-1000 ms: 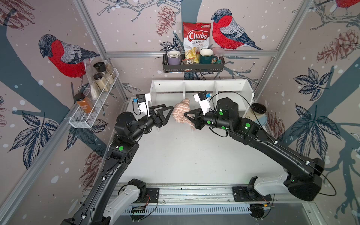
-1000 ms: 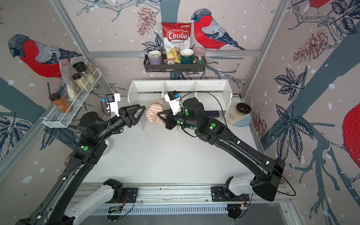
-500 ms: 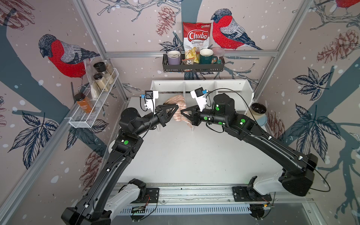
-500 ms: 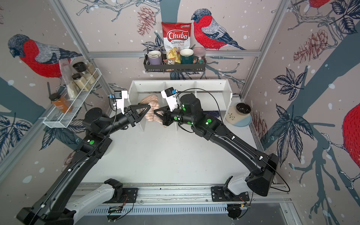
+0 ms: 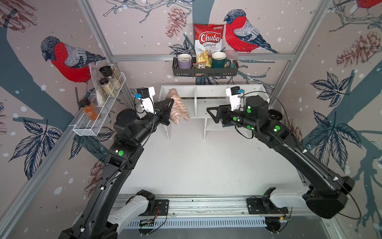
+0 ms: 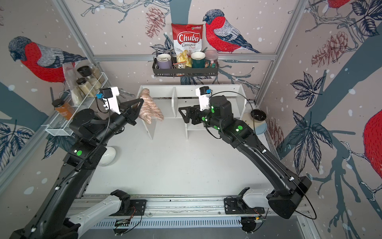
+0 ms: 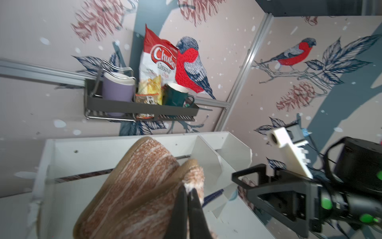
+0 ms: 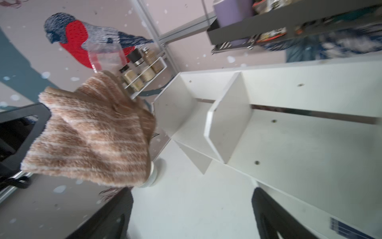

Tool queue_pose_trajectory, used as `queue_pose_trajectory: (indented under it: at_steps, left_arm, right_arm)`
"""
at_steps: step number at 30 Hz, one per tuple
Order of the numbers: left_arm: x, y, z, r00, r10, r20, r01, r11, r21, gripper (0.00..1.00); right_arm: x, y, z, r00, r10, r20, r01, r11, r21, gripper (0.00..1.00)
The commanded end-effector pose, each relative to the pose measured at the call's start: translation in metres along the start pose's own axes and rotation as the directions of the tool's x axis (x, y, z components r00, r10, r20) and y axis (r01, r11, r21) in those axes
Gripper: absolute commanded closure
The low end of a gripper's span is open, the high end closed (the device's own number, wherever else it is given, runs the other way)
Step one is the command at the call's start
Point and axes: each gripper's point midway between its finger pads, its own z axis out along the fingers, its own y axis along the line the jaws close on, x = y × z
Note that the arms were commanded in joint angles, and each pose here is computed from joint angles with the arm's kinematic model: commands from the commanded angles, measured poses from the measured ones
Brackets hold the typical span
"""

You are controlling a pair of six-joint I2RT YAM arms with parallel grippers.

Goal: Wipe the bookshelf clean with a cloth
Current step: Adjust the cleaning item, then wipe the dust from the shelf.

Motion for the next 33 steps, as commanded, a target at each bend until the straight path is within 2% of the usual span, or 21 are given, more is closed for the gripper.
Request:
queue_pose_trajectory:
  at_steps: [1, 3, 6, 8, 11, 13, 16, 18, 21, 23, 24, 28, 33]
  left_arm:
    - [0.002, 0.021, 0.011, 0.995, 0.094, -0.024, -0.096, 0.989, -0.113, 1.0]
    - [0.009, 0.026, 0.027, 0.995, 0.088, -0.037, -0.092, 0.99, -0.108, 1.0]
    - [0.028, 0.037, 0.051, 0.994, 0.085, -0.068, -0.093, 0.989, -0.119, 1.0]
    - [0.041, 0.05, 0.062, 0.99, 0.101, -0.098, -0.116, 0.981, -0.155, 1.0]
    - [0.06, 0.07, 0.073, 0.983, 0.125, -0.135, -0.153, 0.963, -0.22, 1.0]
    - [0.075, 0.081, 0.082, 0.976, 0.128, -0.174, -0.169, 0.954, -0.246, 1.0]
    - [0.094, 0.092, 0.091, 0.97, 0.118, -0.213, -0.175, 0.947, -0.271, 1.0]
    - [0.107, 0.098, 0.094, 0.965, 0.099, -0.242, -0.168, 0.944, -0.284, 0.98]
    - [0.129, 0.103, 0.096, 0.955, 0.074, -0.288, -0.158, 0.947, -0.28, 0.73]
    - [0.143, 0.107, 0.094, 0.947, 0.054, -0.316, -0.151, 0.945, -0.29, 0.53]
    - [0.148, 0.108, 0.093, 0.944, 0.049, -0.328, -0.15, 0.945, -0.29, 0.5]
    - [0.16, 0.107, 0.089, 0.939, 0.022, -0.344, -0.125, 0.952, -0.281, 0.44]
    - [0.177, 0.101, 0.099, 0.926, -0.025, -0.377, -0.072, 0.968, -0.241, 0.47]
  right_arm:
    - [-0.026, -0.094, -0.048, 0.995, -0.025, 0.099, -0.023, 0.891, 0.453, 0.08]
    - [-0.037, -0.145, -0.079, 0.991, 0.015, 0.135, -0.095, 0.787, 0.61, 0.12]
    - [-0.043, -0.204, -0.12, 0.983, 0.04, 0.18, -0.165, 0.629, 0.76, 0.12]
    - [-0.041, -0.231, -0.132, 0.98, 0.075, 0.186, -0.195, 0.578, 0.792, 0.11]
    - [-0.028, -0.255, -0.113, 0.981, 0.15, 0.123, -0.191, 0.624, 0.758, 0.11]
    - [-0.019, -0.257, -0.089, 0.983, 0.174, 0.051, -0.159, 0.697, 0.699, 0.1]
    - [-0.007, -0.266, -0.072, 0.98, 0.197, 0.015, -0.154, 0.714, 0.683, 0.13]
    - [-0.002, -0.274, -0.068, 0.978, 0.21, 0.011, -0.158, 0.703, 0.693, 0.15]
    - [0.006, -0.283, -0.061, 0.976, 0.218, 0.003, -0.158, 0.697, 0.7, 0.22]
    - [0.012, -0.287, -0.056, 0.977, 0.215, -0.015, -0.144, 0.702, 0.697, 0.26]
    - [0.016, -0.289, -0.054, 0.976, 0.216, -0.025, -0.138, 0.704, 0.697, 0.29]
    - [0.026, -0.294, -0.049, 0.975, 0.218, -0.04, -0.129, 0.705, 0.697, 0.53]
    - [0.035, -0.296, -0.048, 0.973, 0.224, -0.055, -0.124, 0.708, 0.695, 0.76]
